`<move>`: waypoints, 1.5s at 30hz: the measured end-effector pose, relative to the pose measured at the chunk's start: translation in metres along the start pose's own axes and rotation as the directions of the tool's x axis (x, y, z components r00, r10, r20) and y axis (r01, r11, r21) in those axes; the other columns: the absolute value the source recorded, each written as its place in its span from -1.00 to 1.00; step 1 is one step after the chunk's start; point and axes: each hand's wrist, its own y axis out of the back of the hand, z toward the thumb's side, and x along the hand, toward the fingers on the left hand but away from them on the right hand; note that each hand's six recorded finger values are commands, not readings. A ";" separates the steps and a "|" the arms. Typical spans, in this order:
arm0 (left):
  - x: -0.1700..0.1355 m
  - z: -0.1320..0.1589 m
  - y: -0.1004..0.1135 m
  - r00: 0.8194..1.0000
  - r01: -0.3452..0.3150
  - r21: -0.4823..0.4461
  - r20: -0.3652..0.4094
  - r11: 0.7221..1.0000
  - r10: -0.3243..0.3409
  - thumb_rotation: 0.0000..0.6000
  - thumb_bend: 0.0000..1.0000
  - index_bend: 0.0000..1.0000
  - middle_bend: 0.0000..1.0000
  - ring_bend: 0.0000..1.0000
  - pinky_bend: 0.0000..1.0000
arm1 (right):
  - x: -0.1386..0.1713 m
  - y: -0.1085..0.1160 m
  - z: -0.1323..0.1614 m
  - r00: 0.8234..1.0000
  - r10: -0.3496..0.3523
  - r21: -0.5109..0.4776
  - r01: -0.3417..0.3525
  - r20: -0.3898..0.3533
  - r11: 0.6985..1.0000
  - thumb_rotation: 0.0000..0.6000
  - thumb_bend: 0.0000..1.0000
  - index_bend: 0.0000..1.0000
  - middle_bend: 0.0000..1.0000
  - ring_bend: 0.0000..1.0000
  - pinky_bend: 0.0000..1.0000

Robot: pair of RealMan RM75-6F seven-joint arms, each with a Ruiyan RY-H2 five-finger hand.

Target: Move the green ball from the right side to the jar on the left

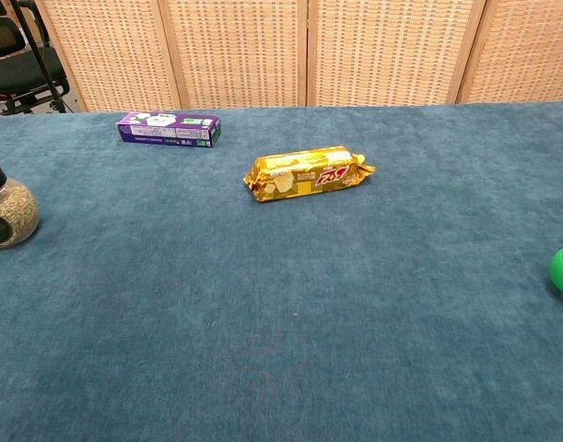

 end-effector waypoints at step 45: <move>0.004 -0.005 0.007 1.000 -0.003 -0.036 -0.030 0.999 0.002 1.00 -1.00 -1.00 -1.00 -1.00 -1.00 | -0.070 -0.171 0.048 0.797 0.507 0.340 -0.401 -0.327 0.850 1.00 -1.00 -0.15 -0.09 -0.18 -0.02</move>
